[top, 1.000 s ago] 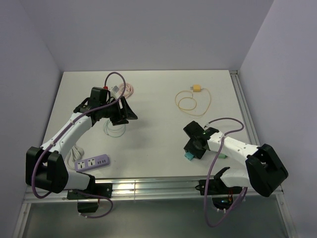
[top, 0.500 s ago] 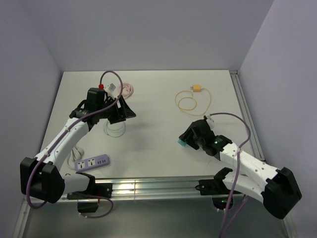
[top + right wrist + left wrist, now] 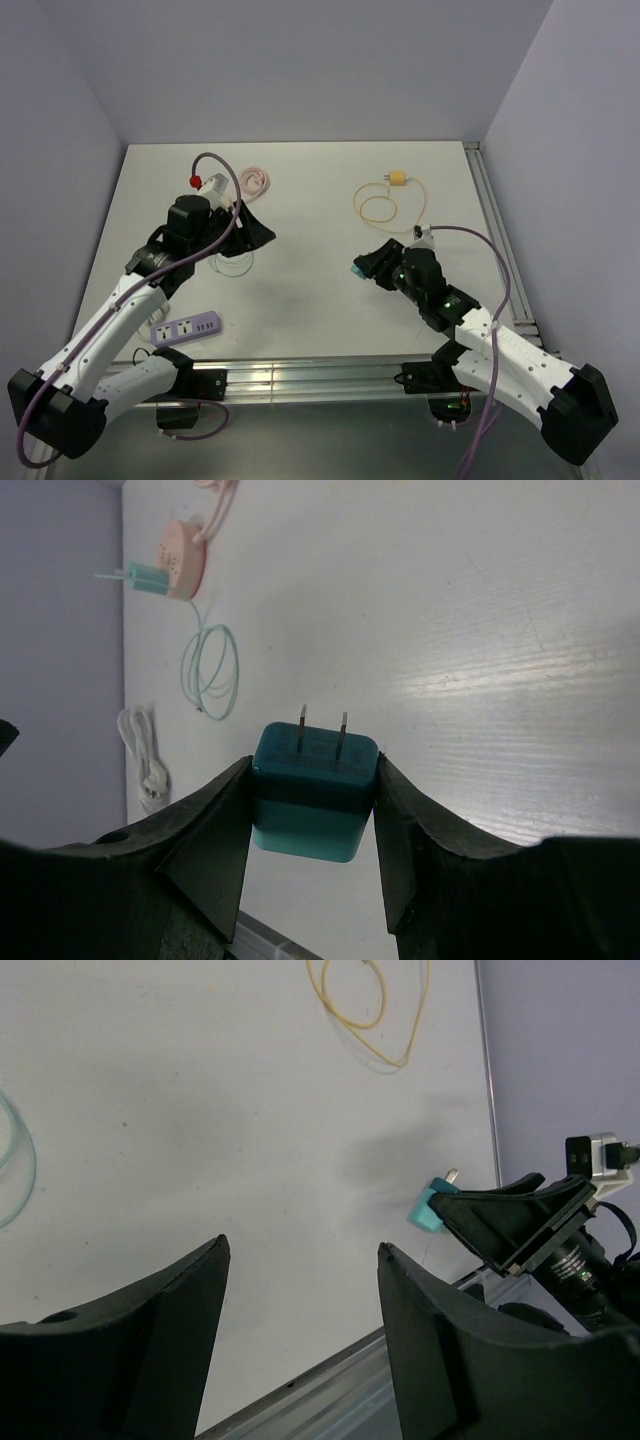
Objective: Insert the plug
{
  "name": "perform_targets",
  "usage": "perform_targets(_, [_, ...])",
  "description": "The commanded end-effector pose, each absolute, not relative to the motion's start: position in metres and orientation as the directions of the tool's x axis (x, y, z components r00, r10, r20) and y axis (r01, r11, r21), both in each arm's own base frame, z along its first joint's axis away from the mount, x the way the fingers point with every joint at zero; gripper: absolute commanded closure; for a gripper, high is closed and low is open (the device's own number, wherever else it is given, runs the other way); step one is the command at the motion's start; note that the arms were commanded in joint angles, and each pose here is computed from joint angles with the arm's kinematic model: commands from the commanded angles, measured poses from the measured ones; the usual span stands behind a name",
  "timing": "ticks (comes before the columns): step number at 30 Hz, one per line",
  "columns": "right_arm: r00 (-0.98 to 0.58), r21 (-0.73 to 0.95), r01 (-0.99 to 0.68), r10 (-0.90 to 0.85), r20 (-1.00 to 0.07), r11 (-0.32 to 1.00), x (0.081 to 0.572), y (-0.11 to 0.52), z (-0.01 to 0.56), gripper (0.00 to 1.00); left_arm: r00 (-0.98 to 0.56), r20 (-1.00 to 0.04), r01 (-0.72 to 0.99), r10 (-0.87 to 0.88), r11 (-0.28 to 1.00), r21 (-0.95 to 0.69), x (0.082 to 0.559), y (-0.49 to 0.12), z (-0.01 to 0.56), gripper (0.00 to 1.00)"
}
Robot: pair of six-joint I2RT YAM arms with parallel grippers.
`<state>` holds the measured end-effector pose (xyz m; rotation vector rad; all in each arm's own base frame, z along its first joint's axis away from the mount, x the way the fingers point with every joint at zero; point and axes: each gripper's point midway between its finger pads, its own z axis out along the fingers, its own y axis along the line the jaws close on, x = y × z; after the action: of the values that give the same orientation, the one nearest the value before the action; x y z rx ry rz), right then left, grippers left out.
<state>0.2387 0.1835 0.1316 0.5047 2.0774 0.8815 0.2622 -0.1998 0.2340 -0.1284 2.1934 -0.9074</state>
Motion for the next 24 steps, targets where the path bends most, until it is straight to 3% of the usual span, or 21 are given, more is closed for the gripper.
perform_targets(1, [-0.558, 0.772, -0.03, 0.63, -0.54, 0.635, 0.244, 0.19, 0.161, 1.0, -0.667, -0.593, 0.102, -0.451, 0.733, -0.673, 0.27, -0.199, 0.245, 0.33])
perform_targets(4, [-0.555, 0.758, -0.044, 0.615, -0.56, 0.651, 0.241, 0.186, 0.17, 1.0, -0.673, -0.568, 0.035, -0.474, 0.747, -0.664, 0.267, -0.202, 0.238, 0.32])
perform_targets(7, [-0.531, 0.756, -0.09, 0.611, -0.587, 0.648, 0.237, 0.183, 0.19, 1.0, -0.664, -0.571, -0.002, -0.483, 0.765, -0.644, 0.268, -0.202, 0.236, 0.18])
perform_targets(11, [-0.511, 0.736, -0.06, 0.613, -0.603, 0.674, 0.238, 0.174, 0.201, 1.0, -0.658, -0.595, -0.054, -0.461, 0.818, -0.573, 0.273, -0.197, 0.229, 0.18])
perform_targets(18, [-0.564, 0.754, -0.042, 0.608, -0.56, 0.656, 0.24, 0.186, 0.198, 1.0, -0.566, -0.723, 0.161, -0.395, 0.808, -0.567, 0.265, -0.234, 0.265, 0.18])
perform_targets(24, [-0.615, 0.791, -0.118, 0.581, -0.533, 0.601, 0.234, 0.206, 0.212, 1.0, -0.579, -0.706, 0.231, -0.408, 0.748, -0.622, 0.254, -0.259, 0.275, 0.23])
